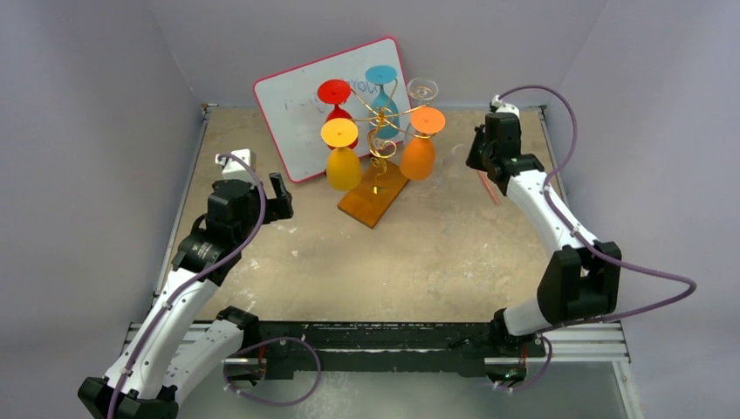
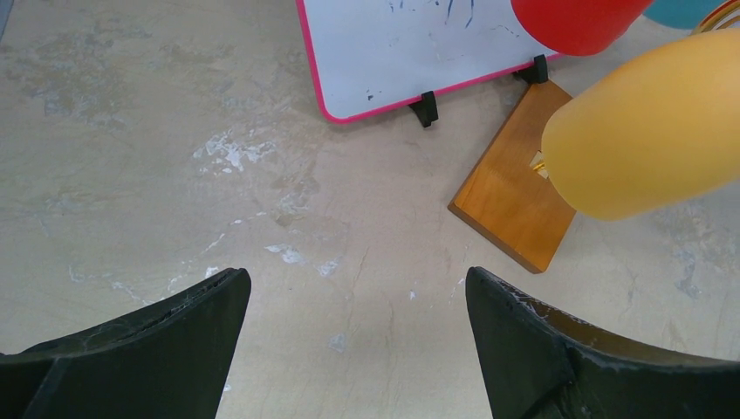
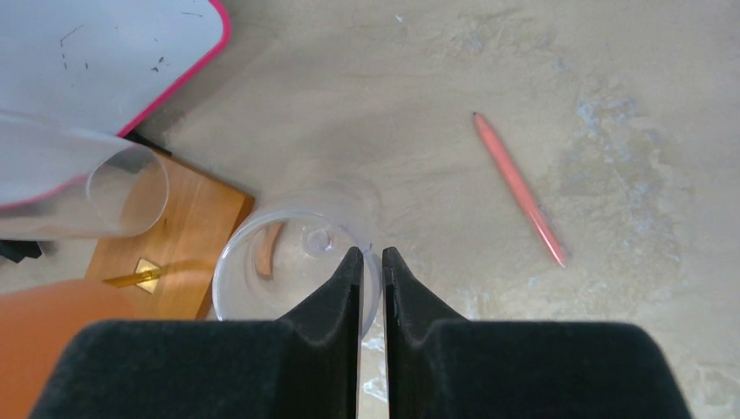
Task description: Place the wine glass upside down on the wine glass rack
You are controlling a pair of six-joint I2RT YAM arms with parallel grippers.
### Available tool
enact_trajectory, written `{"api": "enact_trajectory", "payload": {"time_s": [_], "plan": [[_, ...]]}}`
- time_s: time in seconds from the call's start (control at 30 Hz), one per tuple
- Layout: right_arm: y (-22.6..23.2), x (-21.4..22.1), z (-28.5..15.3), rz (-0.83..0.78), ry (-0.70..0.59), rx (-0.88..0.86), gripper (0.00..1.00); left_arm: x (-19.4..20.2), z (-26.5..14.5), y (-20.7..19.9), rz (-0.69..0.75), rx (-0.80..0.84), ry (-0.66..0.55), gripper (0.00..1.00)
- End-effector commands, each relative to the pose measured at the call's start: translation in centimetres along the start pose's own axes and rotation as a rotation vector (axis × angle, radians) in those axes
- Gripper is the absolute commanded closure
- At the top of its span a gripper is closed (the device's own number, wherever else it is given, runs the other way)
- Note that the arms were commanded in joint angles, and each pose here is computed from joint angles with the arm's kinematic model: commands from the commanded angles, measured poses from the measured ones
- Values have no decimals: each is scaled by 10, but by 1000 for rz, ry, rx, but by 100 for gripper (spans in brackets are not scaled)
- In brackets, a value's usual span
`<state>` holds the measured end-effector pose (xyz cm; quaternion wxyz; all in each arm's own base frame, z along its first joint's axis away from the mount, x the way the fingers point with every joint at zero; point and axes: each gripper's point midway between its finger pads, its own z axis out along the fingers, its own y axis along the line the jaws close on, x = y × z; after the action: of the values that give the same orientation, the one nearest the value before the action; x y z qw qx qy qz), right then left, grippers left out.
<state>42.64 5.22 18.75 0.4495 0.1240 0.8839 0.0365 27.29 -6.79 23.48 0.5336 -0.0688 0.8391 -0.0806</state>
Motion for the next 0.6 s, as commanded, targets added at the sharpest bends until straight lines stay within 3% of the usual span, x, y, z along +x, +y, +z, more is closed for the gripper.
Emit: {"api": "enact_trajectory", "payload": {"time_s": [0.0, 0.33, 0.57], "plan": [[-12, -20, -33, -21, -81, 29, 100, -13, -4, -6, 10, 37, -56, 7], [-25, 3, -88, -75, -48, -2, 100, -15, -7, -22, -3, 118, -44, 8], [8, 25, -127, -116, 24, -245, 100, -30, -21, -53, -31, 285, -74, 11]]}}
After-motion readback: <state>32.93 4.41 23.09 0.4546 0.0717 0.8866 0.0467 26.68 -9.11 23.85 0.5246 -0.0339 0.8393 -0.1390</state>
